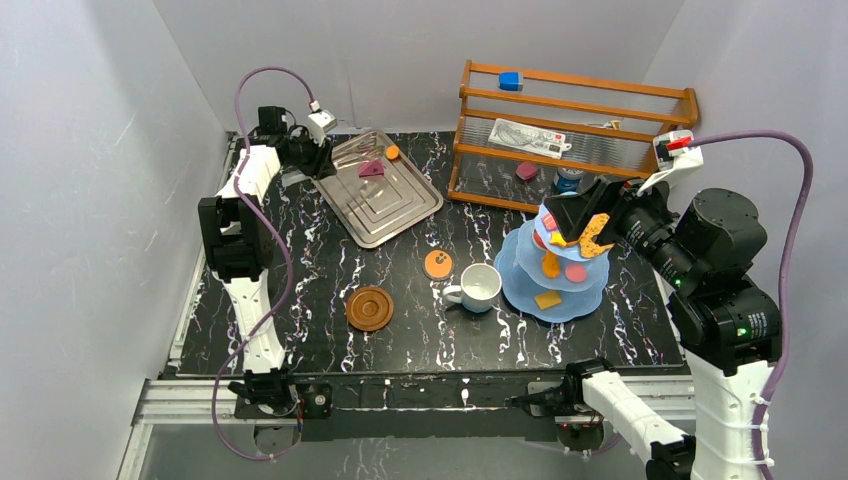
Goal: Serve the afternoon tea
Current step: Pick up the desert from the tray.
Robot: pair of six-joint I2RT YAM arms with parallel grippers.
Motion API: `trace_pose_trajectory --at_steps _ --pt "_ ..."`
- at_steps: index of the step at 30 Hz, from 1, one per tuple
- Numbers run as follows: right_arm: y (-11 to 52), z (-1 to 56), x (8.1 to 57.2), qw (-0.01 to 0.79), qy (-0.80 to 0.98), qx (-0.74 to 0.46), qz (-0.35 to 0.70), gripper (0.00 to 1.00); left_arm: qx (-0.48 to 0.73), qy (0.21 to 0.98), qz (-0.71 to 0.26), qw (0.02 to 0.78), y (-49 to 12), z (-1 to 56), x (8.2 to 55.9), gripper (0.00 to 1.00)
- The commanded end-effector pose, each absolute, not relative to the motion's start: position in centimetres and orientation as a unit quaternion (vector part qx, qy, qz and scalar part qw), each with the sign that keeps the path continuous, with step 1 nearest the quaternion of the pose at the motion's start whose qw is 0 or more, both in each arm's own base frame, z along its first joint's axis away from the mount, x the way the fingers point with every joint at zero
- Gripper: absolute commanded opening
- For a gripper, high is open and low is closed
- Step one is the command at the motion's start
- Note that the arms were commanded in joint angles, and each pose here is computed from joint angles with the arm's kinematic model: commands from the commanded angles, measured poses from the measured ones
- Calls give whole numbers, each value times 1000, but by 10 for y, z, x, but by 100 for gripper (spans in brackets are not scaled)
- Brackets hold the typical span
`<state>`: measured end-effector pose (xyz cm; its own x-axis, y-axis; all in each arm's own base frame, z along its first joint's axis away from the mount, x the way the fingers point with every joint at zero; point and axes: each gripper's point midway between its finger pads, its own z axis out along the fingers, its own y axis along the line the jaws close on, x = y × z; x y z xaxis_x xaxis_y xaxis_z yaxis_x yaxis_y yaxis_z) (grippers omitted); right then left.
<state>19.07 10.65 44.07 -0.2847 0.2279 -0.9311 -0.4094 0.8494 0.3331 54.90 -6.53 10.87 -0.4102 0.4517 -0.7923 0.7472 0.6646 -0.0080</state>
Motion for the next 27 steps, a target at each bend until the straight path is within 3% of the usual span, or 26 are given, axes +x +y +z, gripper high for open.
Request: trace_pose_trajectory --at_steps 1,13,27 --pt "107 467 193 630 725 -68 271 99 375 787 -181 456 -70 157 556 39" --pt "105 470 190 634 722 -68 268 99 389 790 -191 433 -72 136 544 44" --pt "107 469 194 633 722 -69 271 99 388 792 -187 434 -70 136 547 40"
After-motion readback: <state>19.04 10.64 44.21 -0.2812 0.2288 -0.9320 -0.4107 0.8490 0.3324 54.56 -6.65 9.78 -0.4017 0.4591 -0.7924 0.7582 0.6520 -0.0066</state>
